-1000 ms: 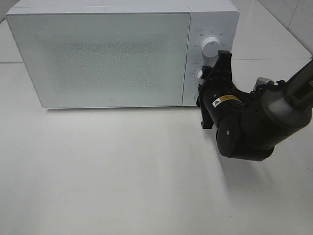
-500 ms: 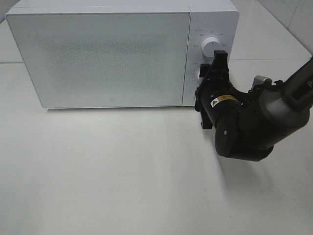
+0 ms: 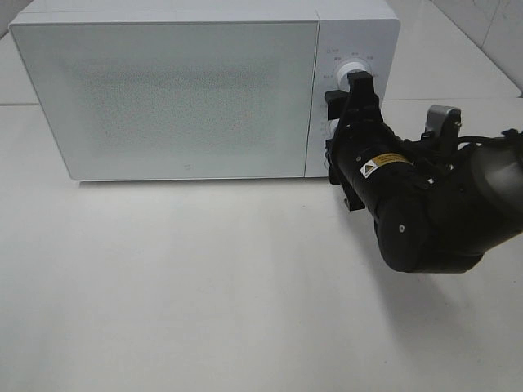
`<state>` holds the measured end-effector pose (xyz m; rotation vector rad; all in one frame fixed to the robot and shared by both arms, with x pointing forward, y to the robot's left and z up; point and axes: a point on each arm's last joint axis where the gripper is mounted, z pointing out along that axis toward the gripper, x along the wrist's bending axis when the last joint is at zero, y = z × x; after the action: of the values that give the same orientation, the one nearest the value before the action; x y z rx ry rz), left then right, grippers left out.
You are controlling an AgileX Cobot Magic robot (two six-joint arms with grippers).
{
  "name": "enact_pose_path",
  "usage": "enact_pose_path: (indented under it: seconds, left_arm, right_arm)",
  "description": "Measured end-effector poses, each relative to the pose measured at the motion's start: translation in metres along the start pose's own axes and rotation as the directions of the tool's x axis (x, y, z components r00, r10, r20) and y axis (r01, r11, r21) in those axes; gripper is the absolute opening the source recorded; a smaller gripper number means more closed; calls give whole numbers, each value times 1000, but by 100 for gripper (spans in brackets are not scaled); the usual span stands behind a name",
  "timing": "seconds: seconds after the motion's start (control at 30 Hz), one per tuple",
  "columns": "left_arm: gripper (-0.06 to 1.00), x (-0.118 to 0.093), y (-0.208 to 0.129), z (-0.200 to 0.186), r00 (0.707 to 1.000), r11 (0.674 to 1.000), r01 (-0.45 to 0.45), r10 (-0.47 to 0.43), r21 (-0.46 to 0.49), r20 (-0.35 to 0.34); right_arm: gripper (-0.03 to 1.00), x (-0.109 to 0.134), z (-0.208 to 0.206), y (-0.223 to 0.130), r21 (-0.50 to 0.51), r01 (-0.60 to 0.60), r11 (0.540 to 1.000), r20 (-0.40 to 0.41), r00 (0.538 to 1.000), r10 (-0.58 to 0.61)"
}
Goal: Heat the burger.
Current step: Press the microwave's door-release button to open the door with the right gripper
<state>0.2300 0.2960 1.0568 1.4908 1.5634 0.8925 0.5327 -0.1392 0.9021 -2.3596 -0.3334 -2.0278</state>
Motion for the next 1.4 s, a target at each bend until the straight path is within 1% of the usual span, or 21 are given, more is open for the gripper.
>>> enact_pose_path:
  seconds: [0.23,0.43,0.5,0.53,0.6,0.63,0.67,0.7,0.73,0.8,0.87,0.9,0.93,1.0,1.1,1.13,1.2,1.23,1.3,1.33,1.4]
  left_arm:
    - [97,0,0,0,1000,1000,0,0,0,0]
    - [97,0,0,0,1000,1000,0,0,0,0]
    - [97,0,0,0,1000,1000,0,0,0,0]
    - [97,0,0,0,1000,1000,0,0,0,0]
    - [97,0,0,0,1000,1000,0,0,0,0]
    - [97,0,0,0,1000,1000,0,0,0,0]
    - [97,0,0,0,1000,1000,0,0,0,0]
    - [97,0,0,0,1000,1000,0,0,0,0]
    - [97,0,0,0,1000,1000,0,0,0,0]
    - [97,0,0,0,1000,1000,0,0,0,0]
    - [97,0,0,0,1000,1000,0,0,0,0]
    - [97,0,0,0,1000,1000,0,0,0,0]
    - [97,0,0,0,1000,1000,0,0,0,0]
    - [97,0,0,0,1000,1000,0,0,0,0]
    - [97,0,0,0,1000,1000,0,0,0,0]
    - [97,0,0,0,1000,1000,0,0,0,0]
    - [97,0,0,0,1000,1000,0,0,0,0]
    - [97,0,0,0,1000,1000,0,0,0,0]
    - [97,0,0,0,1000,1000,0,0,0,0]
    - [97,0,0,0,1000,1000,0,0,0,0]
    - [97,0,0,0,1000,1000,0,0,0,0]
  right_arm:
    - [67,13,-13,-5,134,147,980,25,988,-152]
    - [67,22,-27,-10,308,358,882,95,910,-403]
    - [67,23,-35,-10,405,453,794,120,835,-537]
    - [67,23,-35,-10,405,453,794,120,835,-537]
    - [67,28,-44,-9,478,537,695,93,756,-648]
    - [67,28,-44,-9,478,537,695,93,756,-648]
    - [67,32,-50,-8,525,594,609,55,691,-721]
    - [67,33,-53,-8,543,619,568,33,660,-750]
    - [67,33,-53,-8,543,619,568,33,660,-750]
    - [67,40,-67,-6,618,671,409,-46,550,-834]
    - [67,43,-70,-5,629,679,379,-65,532,-844]
    - [67,47,-78,-4,651,693,308,-110,488,-866]
    - [67,47,-78,-4,651,693,308,-110,488,-866]
    - [67,53,-91,-1,693,692,203,-172,432,-885]
    - [67,56,-96,0,702,692,167,-196,414,-889]
    - [67,62,-106,3,712,693,111,-239,388,-890]
    - [67,66,-111,5,712,697,87,-260,377,-889]
    - [67,72,-122,8,720,693,26,-301,347,-888]
    - [67,75,-128,11,721,693,3,-319,336,-886]
    - [68,79,-138,15,721,691,-47,-350,304,-886]
    - [68,83,-143,18,715,697,-63,-362,291,-886]
